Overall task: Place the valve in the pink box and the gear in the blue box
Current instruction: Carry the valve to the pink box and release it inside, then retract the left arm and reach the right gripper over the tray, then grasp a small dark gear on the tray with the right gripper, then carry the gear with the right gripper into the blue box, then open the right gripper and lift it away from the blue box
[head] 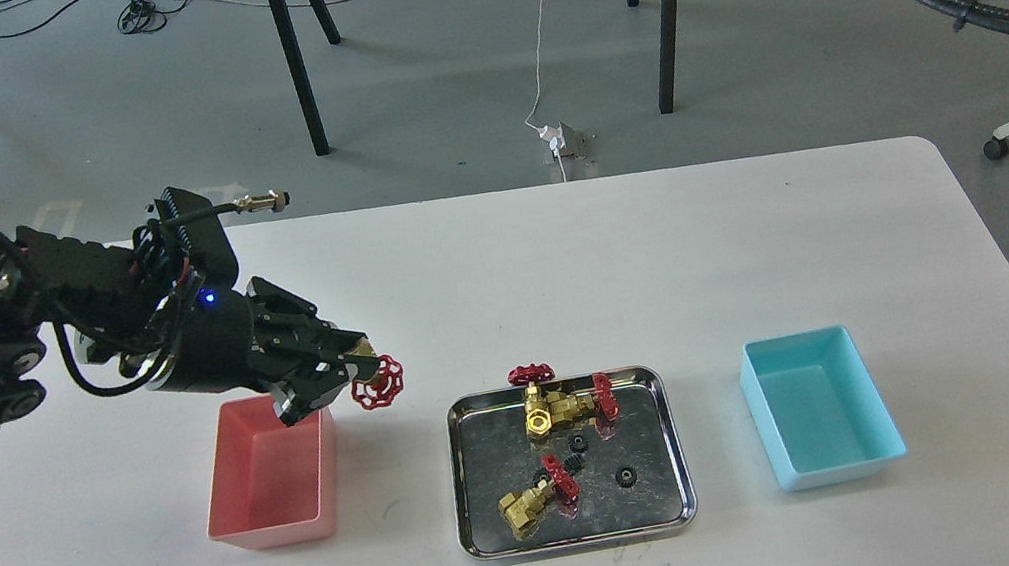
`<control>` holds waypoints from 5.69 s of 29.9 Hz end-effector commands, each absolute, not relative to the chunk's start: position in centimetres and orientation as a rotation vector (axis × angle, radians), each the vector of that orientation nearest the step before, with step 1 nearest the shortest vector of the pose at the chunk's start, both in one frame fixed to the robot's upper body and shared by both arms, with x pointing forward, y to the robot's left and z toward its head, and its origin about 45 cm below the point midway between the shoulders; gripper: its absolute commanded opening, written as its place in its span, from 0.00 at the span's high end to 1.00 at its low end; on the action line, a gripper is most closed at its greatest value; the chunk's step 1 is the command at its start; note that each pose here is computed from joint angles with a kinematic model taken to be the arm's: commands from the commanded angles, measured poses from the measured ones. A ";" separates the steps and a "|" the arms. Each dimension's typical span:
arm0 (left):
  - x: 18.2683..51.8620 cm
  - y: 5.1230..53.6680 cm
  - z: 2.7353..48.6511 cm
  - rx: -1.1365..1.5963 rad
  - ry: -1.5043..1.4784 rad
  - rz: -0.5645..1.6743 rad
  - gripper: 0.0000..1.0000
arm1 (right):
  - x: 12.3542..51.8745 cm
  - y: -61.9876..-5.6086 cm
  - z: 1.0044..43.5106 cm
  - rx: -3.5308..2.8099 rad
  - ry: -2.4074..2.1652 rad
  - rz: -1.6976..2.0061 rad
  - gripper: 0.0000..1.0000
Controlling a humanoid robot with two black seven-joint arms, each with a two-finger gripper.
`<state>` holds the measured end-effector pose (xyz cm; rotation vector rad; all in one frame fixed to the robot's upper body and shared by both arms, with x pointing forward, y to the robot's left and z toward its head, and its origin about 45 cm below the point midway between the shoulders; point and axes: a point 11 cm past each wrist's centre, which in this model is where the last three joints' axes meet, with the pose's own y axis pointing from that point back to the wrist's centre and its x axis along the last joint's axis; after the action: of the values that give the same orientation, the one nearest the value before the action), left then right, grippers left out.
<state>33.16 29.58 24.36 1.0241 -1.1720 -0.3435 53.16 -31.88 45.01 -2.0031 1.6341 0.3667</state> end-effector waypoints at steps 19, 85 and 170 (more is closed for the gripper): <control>31.6 35.3 17.3 1.129 -1.055 -0.340 0.94 | 52.6 -33.3 40.9 -2.000 1.691 0.433 0.00; 41.8 25.4 36.0 -0.348 0.029 0.829 0.01 | 29.7 -9.1 11.8 -3.307 -1.457 -2.157 0.46; 48.4 35.4 28.3 -0.421 0.120 1.255 0.01 | 49.1 -29.3 28.6 -2.300 1.429 0.578 0.01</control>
<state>48.35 35.63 29.29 -0.4146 0.0958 1.2374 48.92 -29.89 30.47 -2.4128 1.4328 0.4894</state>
